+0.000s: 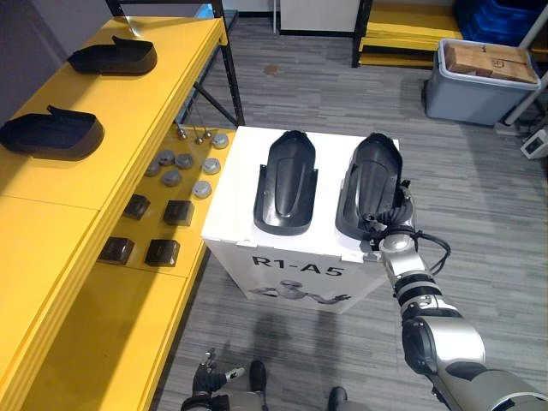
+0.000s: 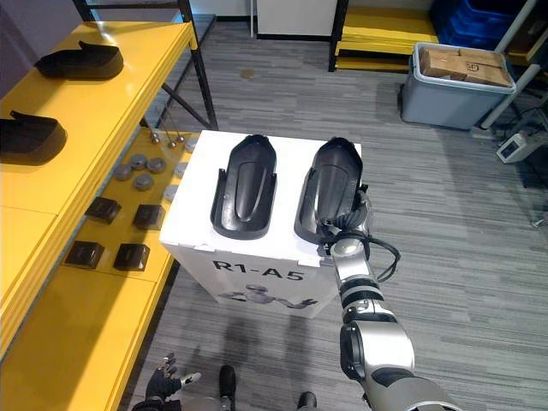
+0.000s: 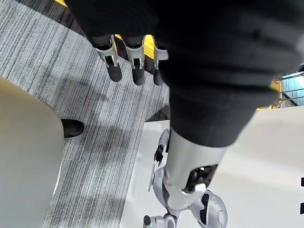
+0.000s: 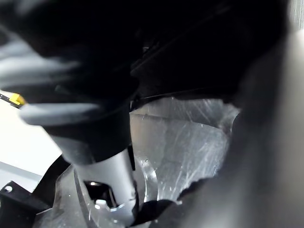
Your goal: Walk over and take plastic housings, then place them on the shelf
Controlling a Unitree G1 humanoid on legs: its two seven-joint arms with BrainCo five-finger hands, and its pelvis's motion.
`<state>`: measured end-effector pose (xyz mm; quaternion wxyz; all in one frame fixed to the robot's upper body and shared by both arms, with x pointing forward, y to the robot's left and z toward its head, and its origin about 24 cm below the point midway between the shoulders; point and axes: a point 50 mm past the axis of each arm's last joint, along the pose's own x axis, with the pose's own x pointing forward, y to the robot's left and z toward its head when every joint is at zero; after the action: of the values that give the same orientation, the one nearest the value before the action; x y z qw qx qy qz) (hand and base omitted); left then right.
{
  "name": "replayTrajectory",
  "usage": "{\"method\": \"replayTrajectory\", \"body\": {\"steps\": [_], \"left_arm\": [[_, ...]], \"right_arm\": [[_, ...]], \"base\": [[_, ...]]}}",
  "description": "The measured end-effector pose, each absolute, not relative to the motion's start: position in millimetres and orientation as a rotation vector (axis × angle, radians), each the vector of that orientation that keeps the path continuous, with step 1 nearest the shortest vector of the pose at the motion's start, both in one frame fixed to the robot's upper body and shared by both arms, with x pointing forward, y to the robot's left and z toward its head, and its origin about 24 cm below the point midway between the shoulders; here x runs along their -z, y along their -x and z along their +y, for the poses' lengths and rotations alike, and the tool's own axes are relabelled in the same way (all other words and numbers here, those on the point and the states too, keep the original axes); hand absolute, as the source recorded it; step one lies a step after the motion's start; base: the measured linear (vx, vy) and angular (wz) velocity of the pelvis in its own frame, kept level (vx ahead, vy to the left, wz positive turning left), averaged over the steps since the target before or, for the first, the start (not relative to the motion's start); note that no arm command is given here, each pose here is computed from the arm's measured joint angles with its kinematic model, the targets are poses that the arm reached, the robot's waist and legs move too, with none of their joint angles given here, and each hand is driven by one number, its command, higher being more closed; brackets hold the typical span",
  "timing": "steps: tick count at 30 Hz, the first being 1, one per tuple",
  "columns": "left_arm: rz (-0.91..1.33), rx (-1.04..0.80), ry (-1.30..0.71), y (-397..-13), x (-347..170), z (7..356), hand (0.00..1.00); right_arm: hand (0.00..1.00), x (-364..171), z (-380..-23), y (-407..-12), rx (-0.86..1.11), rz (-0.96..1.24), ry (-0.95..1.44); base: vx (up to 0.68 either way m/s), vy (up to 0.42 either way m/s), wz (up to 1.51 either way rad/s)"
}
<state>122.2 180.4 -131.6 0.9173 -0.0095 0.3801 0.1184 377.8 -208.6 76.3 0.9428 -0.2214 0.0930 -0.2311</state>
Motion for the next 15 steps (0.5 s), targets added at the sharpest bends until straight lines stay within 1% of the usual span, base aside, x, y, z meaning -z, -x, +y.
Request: {"method": "replayTrajectory", "body": {"steps": [9, 15], "left_arm": [[0.795, -0.248, 0.008, -122.3, 133.3, 182.4, 0.0], [0.798, -0.241, 0.009, -122.0, 133.7, 182.2, 0.0]], "right_arm": [[1.0, -77.6, -225.9, -375.2, 0.519, 0.198, 0.519], [1.0, -74.6, -224.7, -372.5, 0.506, 0.194, 0.516]], "base": [[0.0, 0.004, -0.04], [0.01, 0.002, -0.09]]}}
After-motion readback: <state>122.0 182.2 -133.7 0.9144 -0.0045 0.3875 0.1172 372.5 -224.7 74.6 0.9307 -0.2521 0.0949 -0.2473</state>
